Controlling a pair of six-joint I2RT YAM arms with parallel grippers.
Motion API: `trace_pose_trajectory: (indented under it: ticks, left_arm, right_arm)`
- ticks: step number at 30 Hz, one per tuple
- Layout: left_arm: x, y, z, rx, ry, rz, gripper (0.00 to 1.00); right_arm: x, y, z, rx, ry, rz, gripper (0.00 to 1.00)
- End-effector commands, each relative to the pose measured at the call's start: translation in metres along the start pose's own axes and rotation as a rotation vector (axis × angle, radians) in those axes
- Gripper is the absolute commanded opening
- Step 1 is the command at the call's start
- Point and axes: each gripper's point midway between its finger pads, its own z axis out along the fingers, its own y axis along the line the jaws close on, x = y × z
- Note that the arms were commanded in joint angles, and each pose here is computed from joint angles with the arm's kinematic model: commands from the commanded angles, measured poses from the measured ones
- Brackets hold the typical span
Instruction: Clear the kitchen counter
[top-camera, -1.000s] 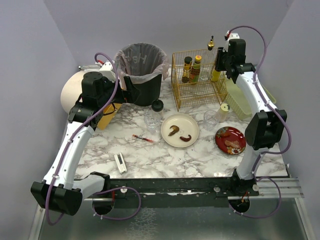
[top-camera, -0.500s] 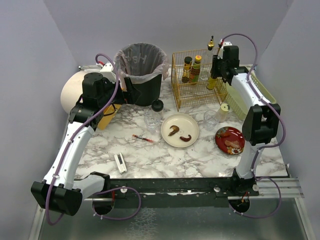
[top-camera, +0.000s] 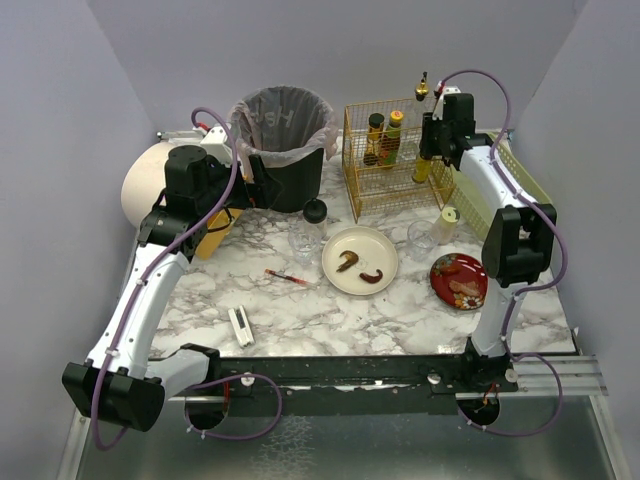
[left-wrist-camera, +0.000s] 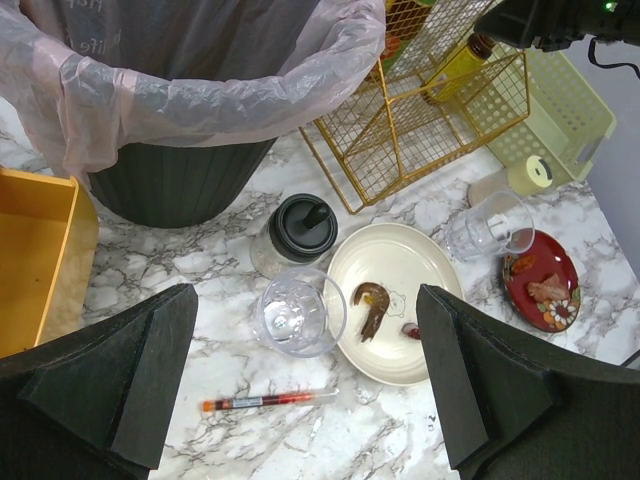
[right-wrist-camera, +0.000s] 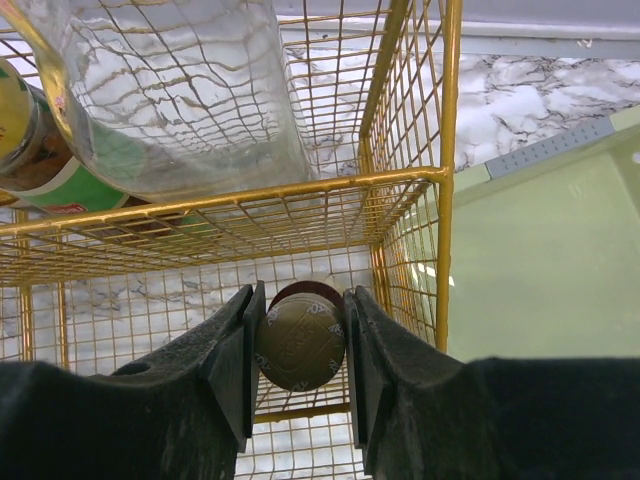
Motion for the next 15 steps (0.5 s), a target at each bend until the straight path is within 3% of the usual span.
trace_pose_trajectory:
  ticks: [1,5,15]
  left_arm:
    - [-0.002,-0.002,0.001,0.026,-0.018,0.001,0.99]
    - [-0.003,-0.002,0.002,0.027,-0.021,0.001,0.99]
    - [0.003,0.000,0.007,0.025,-0.010,-0.023,0.99]
  right_arm:
    - [-0.003,-0.003,0.004,0.004,-0.004,-0.011,0.45]
    - [-0.012,-0.002,-0.002,-0.007,-0.024,-0.010,0.62]
    - [-0.049,0.001,-0.043,-0.025,-0.118,0.009,0.69]
